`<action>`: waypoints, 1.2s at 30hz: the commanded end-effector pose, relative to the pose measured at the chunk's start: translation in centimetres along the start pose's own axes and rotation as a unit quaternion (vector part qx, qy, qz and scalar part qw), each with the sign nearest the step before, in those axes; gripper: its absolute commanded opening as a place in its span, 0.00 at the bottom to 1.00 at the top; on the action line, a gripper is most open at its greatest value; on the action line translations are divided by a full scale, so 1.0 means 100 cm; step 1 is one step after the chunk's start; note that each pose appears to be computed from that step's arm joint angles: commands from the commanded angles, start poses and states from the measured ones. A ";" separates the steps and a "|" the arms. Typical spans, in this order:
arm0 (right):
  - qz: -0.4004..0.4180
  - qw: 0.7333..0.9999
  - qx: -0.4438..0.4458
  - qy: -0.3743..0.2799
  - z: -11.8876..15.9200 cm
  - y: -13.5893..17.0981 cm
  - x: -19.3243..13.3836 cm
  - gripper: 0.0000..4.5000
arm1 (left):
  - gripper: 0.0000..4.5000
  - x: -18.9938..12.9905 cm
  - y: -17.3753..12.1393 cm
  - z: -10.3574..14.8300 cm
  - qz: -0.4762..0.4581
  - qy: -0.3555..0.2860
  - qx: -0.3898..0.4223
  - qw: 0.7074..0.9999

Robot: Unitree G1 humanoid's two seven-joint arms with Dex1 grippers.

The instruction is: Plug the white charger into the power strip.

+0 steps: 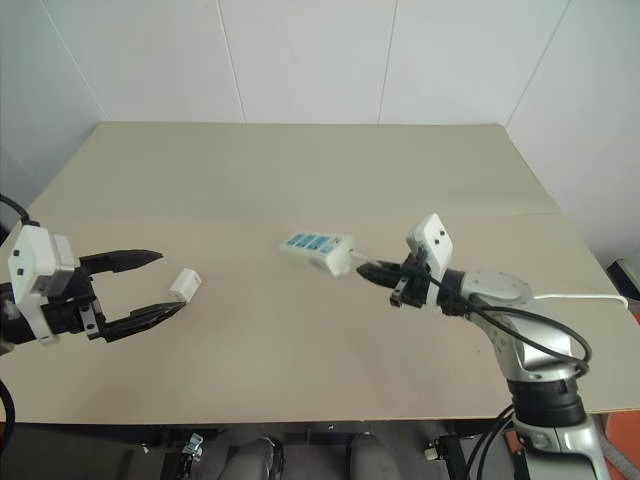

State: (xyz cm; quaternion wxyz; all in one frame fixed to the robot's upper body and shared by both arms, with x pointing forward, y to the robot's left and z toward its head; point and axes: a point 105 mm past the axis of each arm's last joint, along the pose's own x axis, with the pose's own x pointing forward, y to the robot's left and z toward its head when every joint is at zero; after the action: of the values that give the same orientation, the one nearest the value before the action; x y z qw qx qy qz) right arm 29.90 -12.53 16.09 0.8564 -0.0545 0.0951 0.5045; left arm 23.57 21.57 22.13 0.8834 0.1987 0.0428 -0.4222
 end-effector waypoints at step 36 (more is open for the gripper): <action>-0.139 0.980 -0.061 -0.126 -0.023 0.015 0.038 0.99 | 1.00 0.005 -0.002 0.012 -0.014 -0.016 0.017 1.000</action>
State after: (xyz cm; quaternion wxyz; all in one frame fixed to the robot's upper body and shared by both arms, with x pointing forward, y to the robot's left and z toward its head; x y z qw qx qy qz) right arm 30.08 -9.07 12.50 0.9151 -0.0434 -0.0285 0.3998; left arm 23.86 20.98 22.19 0.8785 0.1952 0.0394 -0.4343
